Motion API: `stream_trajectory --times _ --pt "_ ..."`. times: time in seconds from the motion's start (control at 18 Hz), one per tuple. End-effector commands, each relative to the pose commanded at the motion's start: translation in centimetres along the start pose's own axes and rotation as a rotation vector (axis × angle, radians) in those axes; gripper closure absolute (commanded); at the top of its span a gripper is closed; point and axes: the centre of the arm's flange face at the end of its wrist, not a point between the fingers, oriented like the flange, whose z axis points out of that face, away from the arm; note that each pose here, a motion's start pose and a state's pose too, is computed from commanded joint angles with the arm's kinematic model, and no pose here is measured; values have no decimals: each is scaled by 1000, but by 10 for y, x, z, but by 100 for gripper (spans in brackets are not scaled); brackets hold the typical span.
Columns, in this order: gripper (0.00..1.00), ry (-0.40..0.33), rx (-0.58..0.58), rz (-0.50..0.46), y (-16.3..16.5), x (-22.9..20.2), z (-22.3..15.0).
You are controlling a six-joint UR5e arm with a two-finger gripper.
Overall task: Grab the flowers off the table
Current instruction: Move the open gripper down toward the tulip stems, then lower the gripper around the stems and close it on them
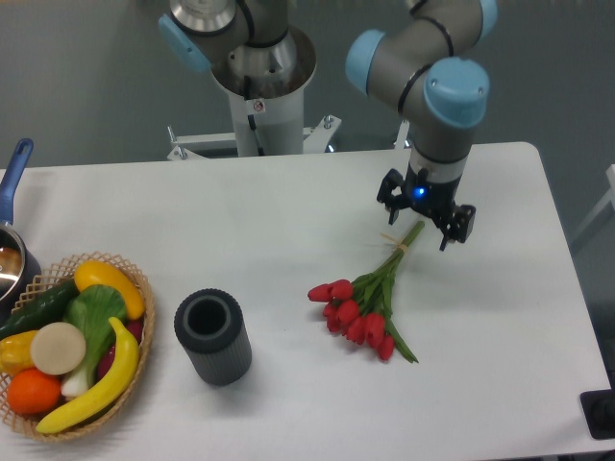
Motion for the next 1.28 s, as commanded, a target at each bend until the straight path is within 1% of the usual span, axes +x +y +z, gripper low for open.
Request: stream_trajectory --times 0.33,0.44,0.61,0.78,0.83,1.06,1.22,1.28 --pt "0 38 -8 12 0 0 23" --pt "0 64 -13 24 -6 9 35" --pt "0 74 -14 24 -4 10 39" --pt "0 96 -18 41 -3 8 55" --pt "0 99 -18 56 -4 6 59" --pt "0 102 -19 62 -5 6 67" --pt "0 117 42 55 -9 7 68" --pt "0 118 43 55 -9 8 69"
